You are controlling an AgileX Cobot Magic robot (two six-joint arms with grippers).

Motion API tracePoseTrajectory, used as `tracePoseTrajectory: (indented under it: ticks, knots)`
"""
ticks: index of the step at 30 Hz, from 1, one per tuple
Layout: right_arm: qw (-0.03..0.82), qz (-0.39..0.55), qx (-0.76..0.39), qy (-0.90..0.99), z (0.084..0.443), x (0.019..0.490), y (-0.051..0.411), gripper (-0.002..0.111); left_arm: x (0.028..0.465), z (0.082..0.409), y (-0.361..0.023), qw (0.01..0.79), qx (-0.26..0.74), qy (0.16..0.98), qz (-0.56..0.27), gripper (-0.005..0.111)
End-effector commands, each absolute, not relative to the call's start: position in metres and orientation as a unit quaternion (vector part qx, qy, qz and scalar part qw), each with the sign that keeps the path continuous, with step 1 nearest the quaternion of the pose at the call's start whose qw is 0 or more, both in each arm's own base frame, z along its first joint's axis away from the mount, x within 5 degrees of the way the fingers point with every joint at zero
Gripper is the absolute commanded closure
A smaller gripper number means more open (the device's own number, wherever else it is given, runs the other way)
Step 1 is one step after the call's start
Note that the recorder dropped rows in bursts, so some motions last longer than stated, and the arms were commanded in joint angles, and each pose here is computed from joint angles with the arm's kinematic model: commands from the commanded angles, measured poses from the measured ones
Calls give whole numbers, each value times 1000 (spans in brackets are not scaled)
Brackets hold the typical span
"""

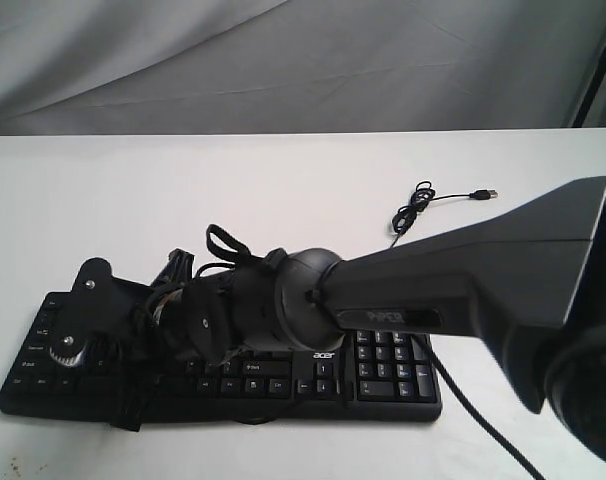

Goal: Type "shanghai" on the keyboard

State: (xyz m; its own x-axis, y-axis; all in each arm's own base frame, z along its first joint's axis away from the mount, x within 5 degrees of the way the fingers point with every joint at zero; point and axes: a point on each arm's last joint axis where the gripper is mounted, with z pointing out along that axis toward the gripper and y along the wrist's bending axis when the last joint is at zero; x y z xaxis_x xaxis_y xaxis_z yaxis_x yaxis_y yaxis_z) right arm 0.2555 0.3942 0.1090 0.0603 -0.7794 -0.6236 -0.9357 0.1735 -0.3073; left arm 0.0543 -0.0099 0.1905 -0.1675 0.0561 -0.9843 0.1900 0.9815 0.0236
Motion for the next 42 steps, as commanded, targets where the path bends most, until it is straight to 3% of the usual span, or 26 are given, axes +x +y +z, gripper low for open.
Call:
tracePoseTrajectory:
  ticks: [1,9,42]
  knots:
    - [348,121,-639,675,133,253,389,108,54,190,-10,641,81,761,-54,107]
    - [356,103,-625,687,124,253,369,108,54,190,-10,641,81,761,-54,107]
    - [377,103,-612,688,116,248,377,108,54,190,-10,641,81,761,-54,107]
